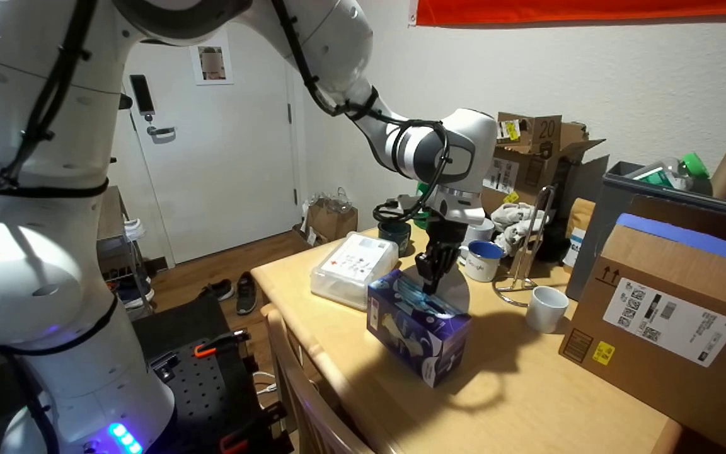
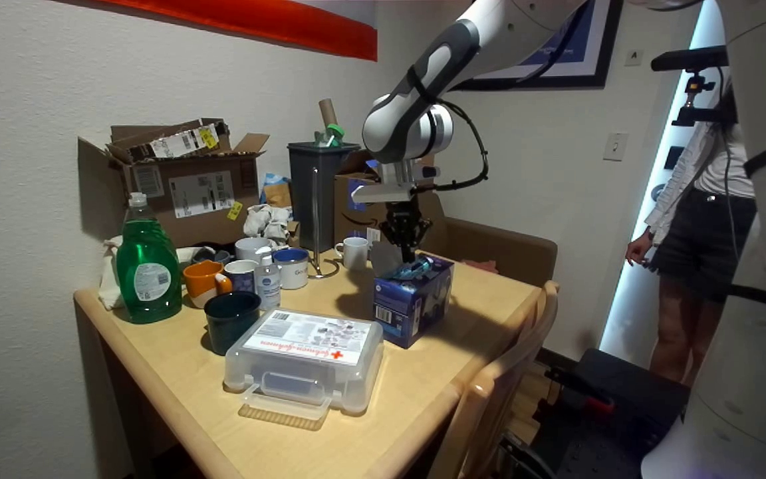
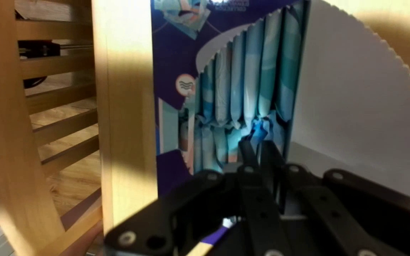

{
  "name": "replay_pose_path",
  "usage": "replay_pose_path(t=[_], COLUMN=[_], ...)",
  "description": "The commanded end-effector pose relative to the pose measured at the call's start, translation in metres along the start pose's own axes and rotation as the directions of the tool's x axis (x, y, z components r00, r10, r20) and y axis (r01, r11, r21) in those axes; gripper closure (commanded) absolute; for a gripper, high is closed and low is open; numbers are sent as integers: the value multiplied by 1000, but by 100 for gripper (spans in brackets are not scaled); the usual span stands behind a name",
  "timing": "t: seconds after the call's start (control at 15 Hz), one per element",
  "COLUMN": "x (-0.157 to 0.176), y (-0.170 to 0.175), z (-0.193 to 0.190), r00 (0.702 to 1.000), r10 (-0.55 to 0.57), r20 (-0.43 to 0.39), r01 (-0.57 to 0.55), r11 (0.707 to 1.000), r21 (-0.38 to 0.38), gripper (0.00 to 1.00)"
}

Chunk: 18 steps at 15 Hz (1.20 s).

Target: Take a packet out of the box and place it on the table

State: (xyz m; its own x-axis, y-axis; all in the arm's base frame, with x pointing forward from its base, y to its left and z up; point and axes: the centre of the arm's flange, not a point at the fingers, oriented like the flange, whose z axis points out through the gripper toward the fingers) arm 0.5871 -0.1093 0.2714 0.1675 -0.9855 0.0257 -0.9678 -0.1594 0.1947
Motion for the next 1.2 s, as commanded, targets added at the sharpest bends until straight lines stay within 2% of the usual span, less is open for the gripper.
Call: replay_pose_path(t=[0.0,0.13,0.2,0.27,0.53,0.73,0.8,0.87,1.07,1.13], x=[1,4,6,6,9,10,10,11,12,13], y=[4,3,3,3,2,2,2,1,1,1], z=[4,7,9,9,9,7,6,6,8,9], r00=[999,998,998,997,997,997,997,997,997,997], r10=[-16,-20,-21,-26,-28,-29,-28,-27,-25,-23], r20=[44,58,63,68,77,73,73,74,76,77], r01=[16,21,21,26,28,29,28,28,26,24], r11=[1000,1000,1000,1000,1000,1000,1000,1000,1000,1000], r21=[-4,-7,-7,-7,-4,-3,-3,-4,-7,-8], gripper=[84,79,88,90,68,62,77,76,90,86])
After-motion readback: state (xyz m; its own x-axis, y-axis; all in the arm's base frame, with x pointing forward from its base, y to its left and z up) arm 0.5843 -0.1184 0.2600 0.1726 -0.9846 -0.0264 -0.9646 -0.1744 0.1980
